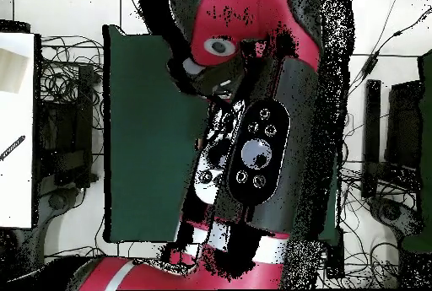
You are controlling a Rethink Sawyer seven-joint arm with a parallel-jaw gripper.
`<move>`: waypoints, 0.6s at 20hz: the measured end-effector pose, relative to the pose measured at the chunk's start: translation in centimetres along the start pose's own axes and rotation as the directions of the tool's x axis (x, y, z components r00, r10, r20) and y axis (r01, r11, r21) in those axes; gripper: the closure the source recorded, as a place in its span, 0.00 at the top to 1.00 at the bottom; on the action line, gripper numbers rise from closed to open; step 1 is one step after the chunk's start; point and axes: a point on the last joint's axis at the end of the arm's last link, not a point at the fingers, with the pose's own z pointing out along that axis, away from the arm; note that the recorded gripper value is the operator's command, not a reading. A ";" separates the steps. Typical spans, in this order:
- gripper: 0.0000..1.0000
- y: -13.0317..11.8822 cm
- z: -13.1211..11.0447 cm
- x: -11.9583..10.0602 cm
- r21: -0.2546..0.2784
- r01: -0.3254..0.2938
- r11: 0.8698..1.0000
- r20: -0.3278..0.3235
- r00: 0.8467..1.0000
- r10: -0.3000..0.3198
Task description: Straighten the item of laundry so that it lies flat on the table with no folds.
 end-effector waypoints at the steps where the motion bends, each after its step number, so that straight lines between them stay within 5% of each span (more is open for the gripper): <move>1: 0.00 0.4 0.0 0.1 -0.005 0.002 1.000 0.016 1.000 -0.002; 12: 0.00 4.2 1.5 0.2 -0.045 -0.008 0.999 0.097 0.995 0.012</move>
